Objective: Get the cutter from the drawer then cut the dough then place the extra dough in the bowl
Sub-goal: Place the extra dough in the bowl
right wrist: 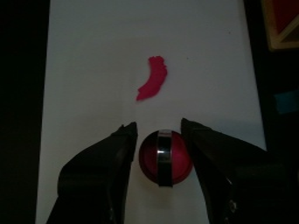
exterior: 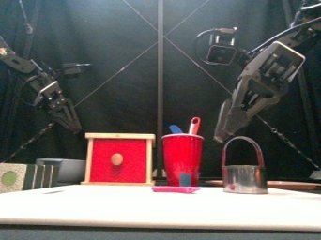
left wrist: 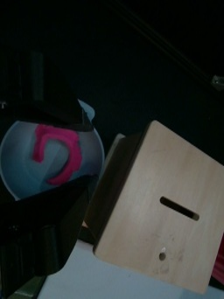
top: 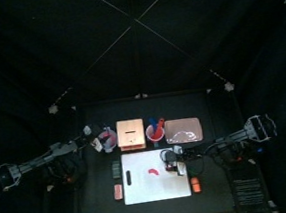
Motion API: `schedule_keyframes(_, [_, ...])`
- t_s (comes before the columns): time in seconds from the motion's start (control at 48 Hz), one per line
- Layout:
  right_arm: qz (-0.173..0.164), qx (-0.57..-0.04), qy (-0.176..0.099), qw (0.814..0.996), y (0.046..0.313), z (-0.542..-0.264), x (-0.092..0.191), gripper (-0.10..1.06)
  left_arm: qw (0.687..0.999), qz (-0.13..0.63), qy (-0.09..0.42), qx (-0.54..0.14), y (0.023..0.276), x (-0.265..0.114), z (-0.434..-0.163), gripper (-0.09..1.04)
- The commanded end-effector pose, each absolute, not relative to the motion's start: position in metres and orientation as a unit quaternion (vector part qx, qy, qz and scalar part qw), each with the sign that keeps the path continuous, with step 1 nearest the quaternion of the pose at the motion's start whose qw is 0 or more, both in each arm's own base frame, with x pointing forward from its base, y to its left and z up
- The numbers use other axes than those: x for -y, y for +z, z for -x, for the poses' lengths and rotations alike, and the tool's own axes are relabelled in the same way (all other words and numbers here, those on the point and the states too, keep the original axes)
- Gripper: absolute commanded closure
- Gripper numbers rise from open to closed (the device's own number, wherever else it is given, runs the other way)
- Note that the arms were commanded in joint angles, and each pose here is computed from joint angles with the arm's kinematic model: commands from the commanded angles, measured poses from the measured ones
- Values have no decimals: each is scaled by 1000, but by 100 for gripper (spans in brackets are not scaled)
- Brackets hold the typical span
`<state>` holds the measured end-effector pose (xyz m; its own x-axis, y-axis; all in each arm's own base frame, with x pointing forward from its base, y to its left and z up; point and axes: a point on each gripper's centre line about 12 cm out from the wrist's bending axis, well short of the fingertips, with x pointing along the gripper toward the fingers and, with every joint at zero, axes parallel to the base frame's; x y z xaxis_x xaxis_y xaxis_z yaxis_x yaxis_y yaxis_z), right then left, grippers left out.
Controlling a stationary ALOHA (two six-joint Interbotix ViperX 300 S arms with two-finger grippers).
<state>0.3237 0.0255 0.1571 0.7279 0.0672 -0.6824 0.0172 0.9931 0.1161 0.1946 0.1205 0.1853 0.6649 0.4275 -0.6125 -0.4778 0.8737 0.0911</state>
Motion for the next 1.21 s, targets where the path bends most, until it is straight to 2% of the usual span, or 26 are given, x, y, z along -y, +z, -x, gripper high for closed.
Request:
schedule_keyframes(0.021, [-59, -351, 14, 934, 169, -329, -26, 15, 916, 36, 249, -312, 192, -122, -199, 12])
schedule_keyframes(0.188, [-59, -350, 13, 935, 169, -329, -25, 15, 929, 35, 232, -288, 197, -115, -207, 12])
schedule_keyframes(0.396, [-59, -353, 12, 934, 167, -330, -24, 15, 974, -32, 103, -201, 218, -60, -242, 13])
schedule_keyframes(0.521, [-58, -353, 12, 934, 167, -332, -24, 15, 985, -64, 42, -152, 232, -34, -256, 13])
schedule_keyframes(0.625, [-58, -355, 12, 933, 166, -333, -24, 15, 986, -75, 18, -149, 236, -24, -269, 13])
schedule_keyframes(0.792, [-61, -357, 10, 932, 164, -335, -24, 15, 979, -89, -2, -182, 223, -20, -303, 13])
schedule_keyframes(0.958, [-63, -351, 9, 934, 169, -335, -23, 15, 966, -120, -31, -226, 196, -16, -343, 13])
schedule_keyframes(1.208, [-58, -321, 4, 945, 188, -325, -15, 15, 955, -129, -62, -261, 170, 1, -376, 13])
